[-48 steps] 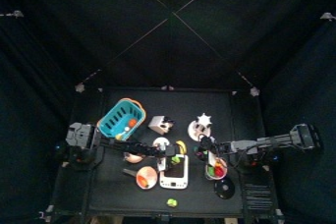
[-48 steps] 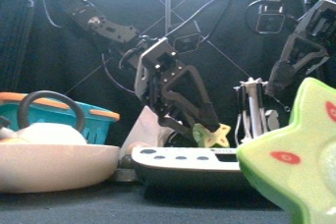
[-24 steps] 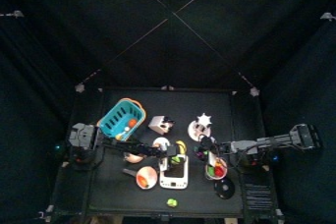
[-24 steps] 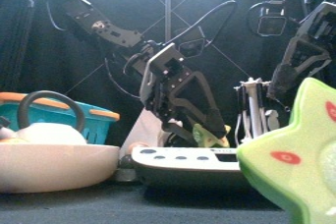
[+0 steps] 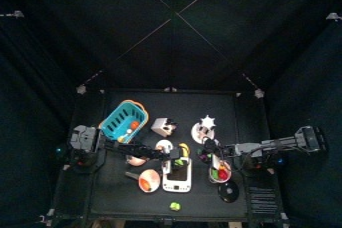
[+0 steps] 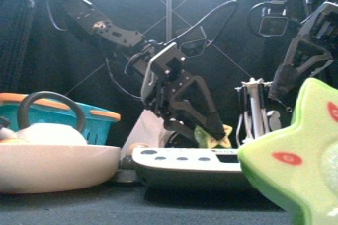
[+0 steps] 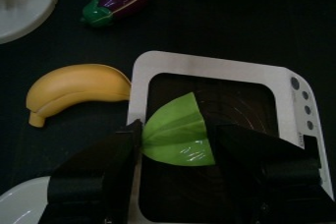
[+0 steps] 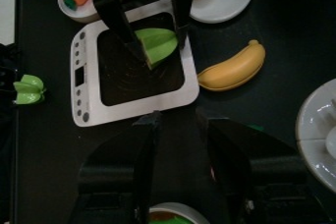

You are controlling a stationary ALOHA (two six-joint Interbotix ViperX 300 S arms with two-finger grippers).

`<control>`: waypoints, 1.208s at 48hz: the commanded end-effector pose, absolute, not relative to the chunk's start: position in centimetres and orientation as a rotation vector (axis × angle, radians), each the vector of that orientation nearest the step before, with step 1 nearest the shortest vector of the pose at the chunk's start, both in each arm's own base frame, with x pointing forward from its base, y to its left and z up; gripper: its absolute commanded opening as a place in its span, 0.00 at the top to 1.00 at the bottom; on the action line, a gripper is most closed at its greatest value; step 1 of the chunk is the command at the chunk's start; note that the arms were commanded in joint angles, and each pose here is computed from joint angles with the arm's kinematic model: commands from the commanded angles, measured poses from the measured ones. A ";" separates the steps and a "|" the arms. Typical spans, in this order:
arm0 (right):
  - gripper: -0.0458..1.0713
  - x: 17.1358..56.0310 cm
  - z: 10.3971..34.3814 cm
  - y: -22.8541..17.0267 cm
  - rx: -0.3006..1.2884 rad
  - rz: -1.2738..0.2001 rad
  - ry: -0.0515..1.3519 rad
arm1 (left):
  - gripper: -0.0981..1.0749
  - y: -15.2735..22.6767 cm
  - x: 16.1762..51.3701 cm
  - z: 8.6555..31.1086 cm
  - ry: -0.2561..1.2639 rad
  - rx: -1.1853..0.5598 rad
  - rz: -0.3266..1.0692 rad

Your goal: Place starfruit half on stove onto table to the left

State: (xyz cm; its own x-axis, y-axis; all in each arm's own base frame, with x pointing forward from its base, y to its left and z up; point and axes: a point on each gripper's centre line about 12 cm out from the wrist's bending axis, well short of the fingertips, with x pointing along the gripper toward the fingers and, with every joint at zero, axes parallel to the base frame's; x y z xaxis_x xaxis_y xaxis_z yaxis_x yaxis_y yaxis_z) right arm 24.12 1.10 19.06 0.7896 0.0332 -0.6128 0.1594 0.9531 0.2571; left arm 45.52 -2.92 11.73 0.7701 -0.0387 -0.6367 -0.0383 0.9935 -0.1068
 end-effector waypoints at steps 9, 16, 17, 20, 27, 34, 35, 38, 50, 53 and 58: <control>0.29 24.3 19.5 1.1 0.312 -0.068 0.640 | 0.21 -2.8 45.9 13.9 0.648 -0.121 -0.001; 0.29 24.3 19.5 1.1 0.312 -0.068 0.640 | 0.21 -2.8 45.3 14.8 0.643 -0.122 -0.005; 0.29 24.3 19.5 1.1 0.312 -0.068 0.640 | 0.21 -2.8 45.2 14.8 0.644 -0.121 -0.005; 0.29 24.3 19.5 1.1 0.311 -0.068 0.641 | 0.21 -2.8 44.9 15.1 0.646 -0.115 -0.010; 0.29 24.2 19.4 1.1 0.311 -0.069 0.643 | 0.21 -2.8 42.8 15.5 0.691 -0.067 -0.034; 0.29 24.3 19.4 1.1 0.311 -0.069 0.644 | 0.21 -2.8 40.1 15.9 0.737 -0.024 -0.055; 0.29 24.3 19.4 1.1 0.311 -0.069 0.644 | 0.21 -2.8 39.6 16.0 0.737 -0.023 -0.057; 0.29 24.3 19.3 1.1 0.311 -0.069 0.646 | 0.21 -2.8 38.8 16.3 0.733 -0.023 -0.058; 0.29 24.4 19.1 1.1 0.314 -0.071 0.650 | 0.21 -2.3 36.1 14.6 0.801 -0.025 -0.048; 0.29 24.5 19.0 1.1 0.318 -0.073 0.652 | 0.21 -2.2 35.8 14.0 0.820 -0.028 -0.043; 0.29 24.5 18.9 1.1 0.318 -0.073 0.655 | 0.20 -2.0 35.5 13.6 0.832 -0.046 -0.032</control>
State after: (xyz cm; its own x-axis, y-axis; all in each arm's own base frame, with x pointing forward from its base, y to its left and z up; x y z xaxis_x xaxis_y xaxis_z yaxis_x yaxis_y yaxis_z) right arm 24.22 1.10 18.43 0.7782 0.0329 -0.6272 0.1695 0.9506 0.2602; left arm 35.24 -2.24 13.01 0.6576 -0.0506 -0.7516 0.0283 0.9987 -0.0425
